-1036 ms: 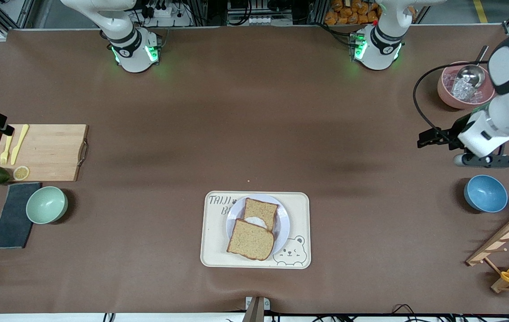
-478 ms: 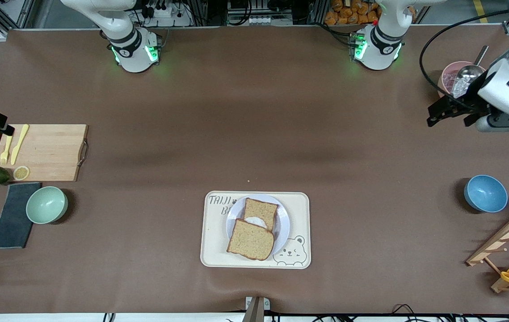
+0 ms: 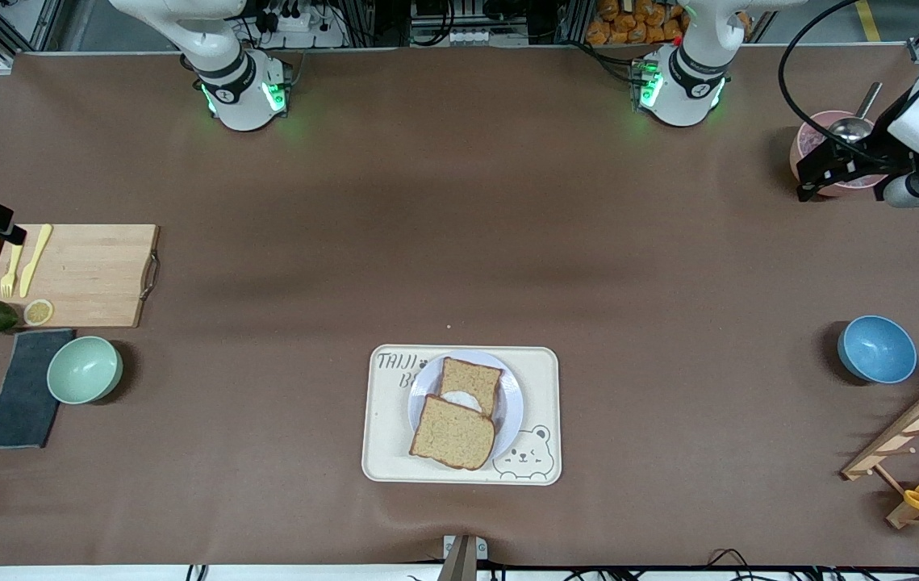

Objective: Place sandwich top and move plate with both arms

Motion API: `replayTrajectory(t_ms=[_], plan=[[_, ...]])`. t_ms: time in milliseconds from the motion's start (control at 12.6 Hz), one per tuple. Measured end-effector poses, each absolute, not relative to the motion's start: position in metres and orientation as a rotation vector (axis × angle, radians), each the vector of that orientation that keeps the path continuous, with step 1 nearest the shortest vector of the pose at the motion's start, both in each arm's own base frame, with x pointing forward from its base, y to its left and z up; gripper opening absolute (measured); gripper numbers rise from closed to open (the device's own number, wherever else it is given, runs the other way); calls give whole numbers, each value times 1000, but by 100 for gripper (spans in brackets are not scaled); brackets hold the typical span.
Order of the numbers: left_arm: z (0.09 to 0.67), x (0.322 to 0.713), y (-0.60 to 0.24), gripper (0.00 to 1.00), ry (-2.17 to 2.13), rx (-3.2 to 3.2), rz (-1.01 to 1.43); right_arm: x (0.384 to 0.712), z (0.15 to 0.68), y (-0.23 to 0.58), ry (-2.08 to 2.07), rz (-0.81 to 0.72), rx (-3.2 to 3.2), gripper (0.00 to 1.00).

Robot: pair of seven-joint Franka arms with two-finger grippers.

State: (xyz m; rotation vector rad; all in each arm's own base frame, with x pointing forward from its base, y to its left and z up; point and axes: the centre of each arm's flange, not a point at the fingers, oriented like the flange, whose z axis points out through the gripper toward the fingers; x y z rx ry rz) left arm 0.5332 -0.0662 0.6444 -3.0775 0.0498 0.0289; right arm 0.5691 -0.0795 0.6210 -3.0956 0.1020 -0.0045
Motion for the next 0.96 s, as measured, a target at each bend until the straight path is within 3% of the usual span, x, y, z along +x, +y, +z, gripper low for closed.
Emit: replayTrajectory(t_ms=[956], plan=[[636, 542, -76, 100, -3, -3150, 92, 569, 621, -79, 101, -4, -3095, 100]])
